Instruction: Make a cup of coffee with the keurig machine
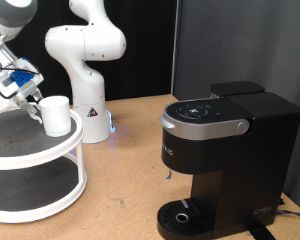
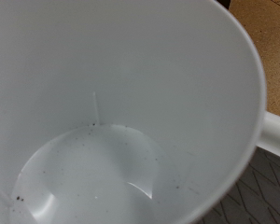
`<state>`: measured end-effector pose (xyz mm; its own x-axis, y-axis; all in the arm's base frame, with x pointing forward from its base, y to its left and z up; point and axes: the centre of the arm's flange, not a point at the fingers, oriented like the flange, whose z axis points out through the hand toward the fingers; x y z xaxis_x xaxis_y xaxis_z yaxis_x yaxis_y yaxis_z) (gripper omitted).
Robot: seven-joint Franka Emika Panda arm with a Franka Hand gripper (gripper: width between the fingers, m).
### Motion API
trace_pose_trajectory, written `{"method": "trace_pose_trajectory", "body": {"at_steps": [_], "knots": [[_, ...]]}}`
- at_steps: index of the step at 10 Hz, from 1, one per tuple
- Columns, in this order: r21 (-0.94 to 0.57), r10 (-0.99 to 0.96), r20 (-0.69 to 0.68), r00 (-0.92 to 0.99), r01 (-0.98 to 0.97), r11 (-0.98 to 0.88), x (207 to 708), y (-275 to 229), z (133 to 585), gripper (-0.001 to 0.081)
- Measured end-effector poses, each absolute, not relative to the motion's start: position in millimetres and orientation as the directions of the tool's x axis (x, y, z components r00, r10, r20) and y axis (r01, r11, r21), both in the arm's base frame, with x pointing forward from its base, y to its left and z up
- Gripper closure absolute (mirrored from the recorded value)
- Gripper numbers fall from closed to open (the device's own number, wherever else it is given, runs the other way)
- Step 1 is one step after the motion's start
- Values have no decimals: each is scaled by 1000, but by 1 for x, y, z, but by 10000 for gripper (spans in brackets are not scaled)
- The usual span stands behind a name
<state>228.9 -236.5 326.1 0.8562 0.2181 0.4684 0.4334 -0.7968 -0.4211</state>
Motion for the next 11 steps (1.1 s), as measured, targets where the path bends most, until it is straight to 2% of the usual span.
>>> {"method": "trace_pose_trajectory", "body": {"at_steps": [1,2,3,4,5,11], "knots": [[-422,218,467,857,432,-797,229,-236,326,435],[-423,217,466,858,432,-797,229,-236,325,435],[-429,215,461,861,428,-795,229,-236,325,629],[-434,210,456,865,422,-796,228,-236,325,629],[-433,206,457,865,419,-798,228,-237,325,735],[-438,164,494,854,408,-801,218,-242,353,735]]}}
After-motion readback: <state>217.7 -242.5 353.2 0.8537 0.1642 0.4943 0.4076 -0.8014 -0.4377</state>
